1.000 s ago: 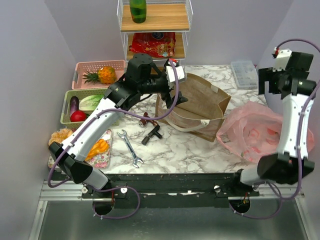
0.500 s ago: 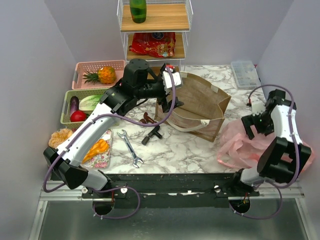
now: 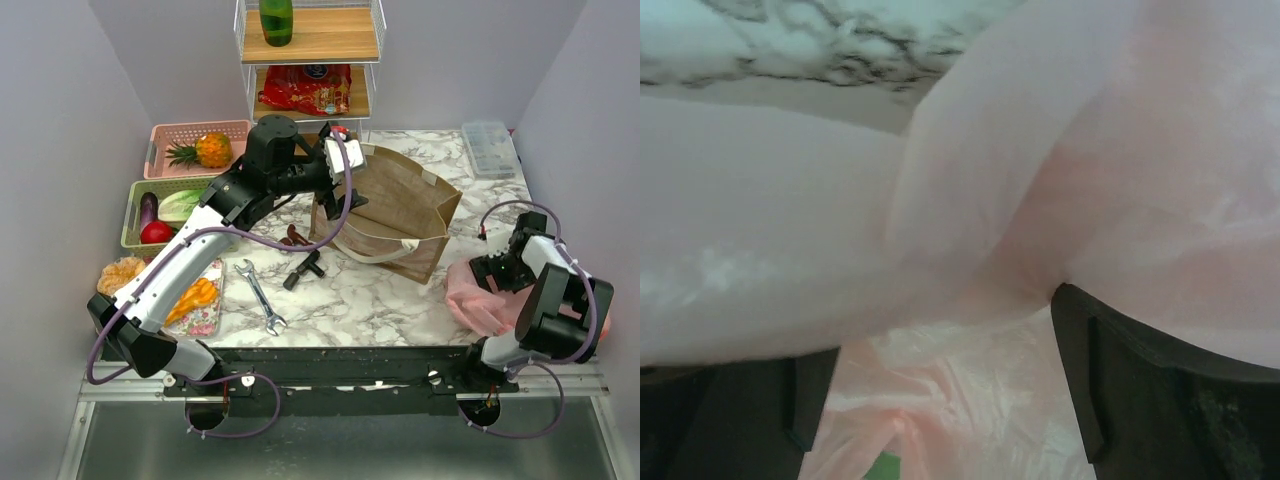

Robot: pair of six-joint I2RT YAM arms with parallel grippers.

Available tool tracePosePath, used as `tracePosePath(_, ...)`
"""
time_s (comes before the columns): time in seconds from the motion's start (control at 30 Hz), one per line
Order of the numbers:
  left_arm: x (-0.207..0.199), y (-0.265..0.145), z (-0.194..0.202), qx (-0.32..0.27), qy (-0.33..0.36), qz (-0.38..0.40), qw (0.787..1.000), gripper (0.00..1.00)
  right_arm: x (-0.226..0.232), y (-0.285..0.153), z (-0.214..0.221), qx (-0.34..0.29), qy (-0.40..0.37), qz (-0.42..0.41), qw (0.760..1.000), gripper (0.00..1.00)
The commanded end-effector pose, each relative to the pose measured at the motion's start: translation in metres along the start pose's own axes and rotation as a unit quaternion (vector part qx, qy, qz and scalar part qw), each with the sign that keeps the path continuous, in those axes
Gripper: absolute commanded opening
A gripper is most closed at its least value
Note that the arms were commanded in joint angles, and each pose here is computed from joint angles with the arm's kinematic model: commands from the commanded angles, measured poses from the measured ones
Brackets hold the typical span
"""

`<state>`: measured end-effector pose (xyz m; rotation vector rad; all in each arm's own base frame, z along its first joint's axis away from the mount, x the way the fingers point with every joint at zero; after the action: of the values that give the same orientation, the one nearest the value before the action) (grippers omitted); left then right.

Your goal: Untie the knot of the grocery bags and take out the mixed food

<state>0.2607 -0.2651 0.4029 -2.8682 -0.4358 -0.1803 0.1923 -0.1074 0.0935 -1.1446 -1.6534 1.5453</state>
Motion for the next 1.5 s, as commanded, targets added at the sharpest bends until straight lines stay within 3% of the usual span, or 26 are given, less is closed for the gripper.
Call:
tracePosePath(0.0, 0.010, 0.001, -0.012, -0.014, 0.015, -0.027, 0.999, 0.99, 0.001, 0.028, -0.006, -0.017, 0.023, -0.021, 0.999, 0.82)
tracePosePath(0.03, 0.011, 0.002, -0.012, -0.013, 0.009, -0.031, 0.999, 0.99, -0.001, 0.032, -0.010, -0.023, 0.031, -0.022, 0.999, 0.73)
tracePosePath(0.17, 0.021, 0.000, -0.019, -0.018, -0.038, -0.037, 0.998, 0.99, -0.025, 0.030, -0.034, -0.038, 0.067, -0.018, 0.997, 0.11)
tracePosePath(0.2, 0.025, -0.002, -0.021, -0.020, -0.051, -0.039, 0.998, 0.98, -0.032, 0.022, -0.043, -0.054, 0.074, -0.012, 0.996, 0.01)
tracePosePath(0.33, 0.034, -0.009, -0.030, -0.032, -0.069, -0.041, 0.996, 0.99, -0.062, -0.064, -0.090, -0.221, 0.090, 0.062, 0.969, 0.01)
tracePosePath(0.47, 0.035, -0.012, -0.031, -0.034, -0.064, -0.044, 0.996, 0.98, -0.062, -0.175, -0.124, -0.405, 0.087, 0.104, 0.904, 0.01)
tracePosePath(0.77, 0.047, -0.013, -0.041, -0.055, -0.107, -0.050, 0.992, 0.99, -0.008, -0.359, -0.155, -0.660, -0.019, 0.007, 0.751, 0.01)
tracePosePath(0.87, 0.033, -0.021, -0.078, -0.102, -0.092, 0.026, 0.990, 0.99, 0.011, -0.388, -0.160, -0.699, -0.081, -0.060, 0.708, 0.01)
tracePosePath(0.97, 0.016, -0.021, -0.107, -0.137, -0.077, 0.088, 0.984, 0.99, 0.023, -0.399, -0.165, -0.711, -0.118, -0.131, 0.681, 0.01)
tracePosePath(1.17, 0.014, 0.004, -0.132, -0.165, -0.064, 0.137, 0.975, 0.99, 0.059, -0.397, -0.186, -0.689, -0.186, -0.238, 0.659, 0.01)
tracePosePath(1.47, 0.005, 0.049, -0.111, -0.133, -0.059, 0.171, 0.974, 0.99, 0.138, -0.390, -0.221, -0.645, -0.265, -0.346, 0.628, 0.01)
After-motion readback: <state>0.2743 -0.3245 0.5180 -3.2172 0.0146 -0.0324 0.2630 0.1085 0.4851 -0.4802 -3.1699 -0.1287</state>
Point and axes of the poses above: each gripper's point midway between its finger pads, its own y axis out along the fingers, its own x axis along the line the jaws close on, z = x × y, the point moved 7 cm from there along -y, back along the fingers, and after that the axes turned 10 degrees about -y, right-handed, at the moved point
